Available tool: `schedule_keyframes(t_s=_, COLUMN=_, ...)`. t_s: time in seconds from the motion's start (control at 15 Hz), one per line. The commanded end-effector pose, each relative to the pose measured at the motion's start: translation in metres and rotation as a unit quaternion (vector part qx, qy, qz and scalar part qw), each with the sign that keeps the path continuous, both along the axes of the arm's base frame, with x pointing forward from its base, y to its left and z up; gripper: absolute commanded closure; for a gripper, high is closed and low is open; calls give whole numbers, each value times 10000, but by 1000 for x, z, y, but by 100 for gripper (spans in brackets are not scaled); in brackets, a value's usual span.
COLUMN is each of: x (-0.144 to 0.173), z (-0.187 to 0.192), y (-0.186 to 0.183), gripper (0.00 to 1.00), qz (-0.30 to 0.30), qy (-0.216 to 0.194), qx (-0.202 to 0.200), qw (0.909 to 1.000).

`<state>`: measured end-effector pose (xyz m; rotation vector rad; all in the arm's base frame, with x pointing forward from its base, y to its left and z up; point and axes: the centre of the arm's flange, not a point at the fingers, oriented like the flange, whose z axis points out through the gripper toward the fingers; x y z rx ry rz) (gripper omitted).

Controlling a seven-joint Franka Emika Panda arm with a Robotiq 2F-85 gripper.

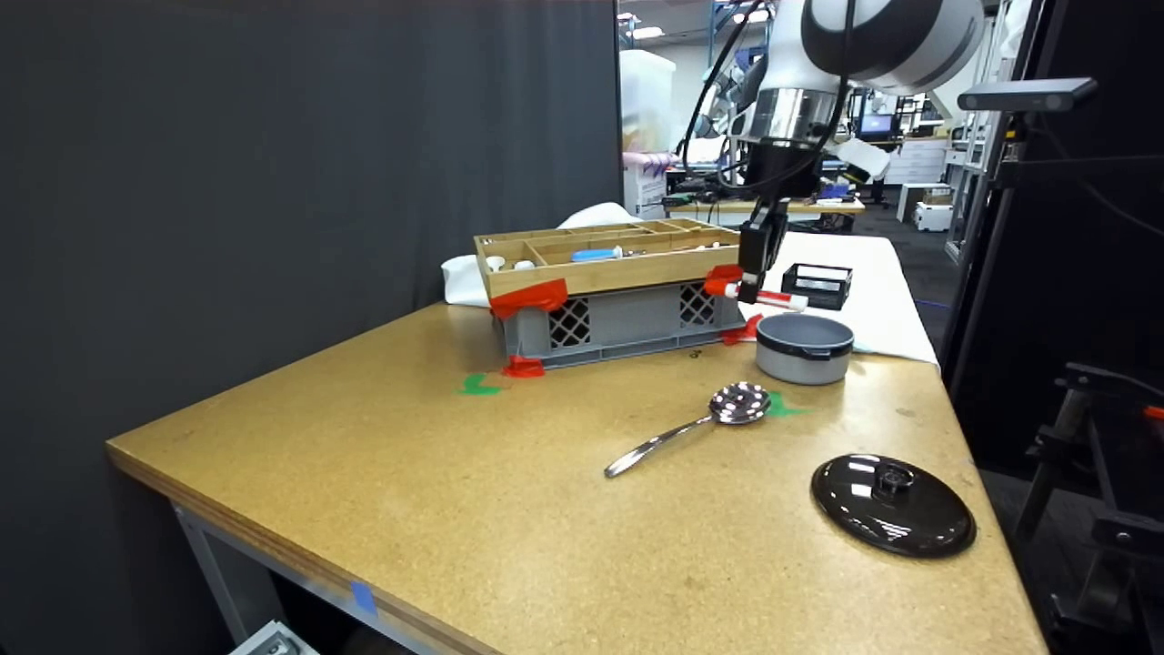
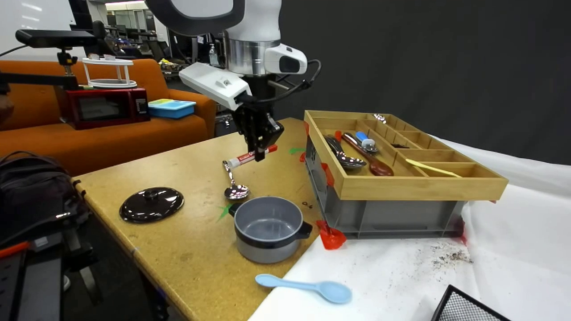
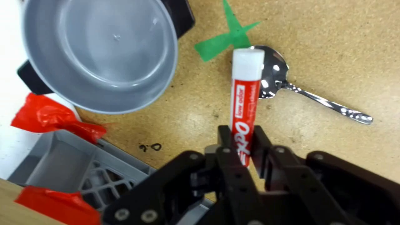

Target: Put the marker in the grey pot and put the black lid on top of the grey pot, move the grey pot to the left

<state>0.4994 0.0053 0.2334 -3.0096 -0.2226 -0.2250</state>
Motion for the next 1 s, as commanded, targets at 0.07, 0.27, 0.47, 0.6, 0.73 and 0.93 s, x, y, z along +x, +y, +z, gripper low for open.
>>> schedule_keyframes(t_s=0.07, x=-20, z=11, y=-42, gripper=95, qz=-328, qy=255, qx=133, qw=9990)
schedule_keyframes(t_s=0.27, x=-27, z=8, y=-67, gripper=95, qz=-577, qy=317, qx=-70, qw=9978)
schedule_keyframes(t_s=0.47, x=-33, z=-3, y=-91, gripper=95, qz=-743, qy=550, qx=-28, qw=9957)
schedule_keyframes(t_s=0.6, x=-37, z=-11, y=-98, gripper=95, qz=-771, qy=858, qx=19, qw=9933)
schedule_keyframes(t_s=0.73, x=-40, z=-19, y=-99, gripper=95, qz=-749, qy=1080, qx=71, qw=9913)
schedule_keyframes(t_s=0.93, x=-33, z=-31, y=-97, gripper=95, qz=-691, qy=1181, qx=121, qw=9905)
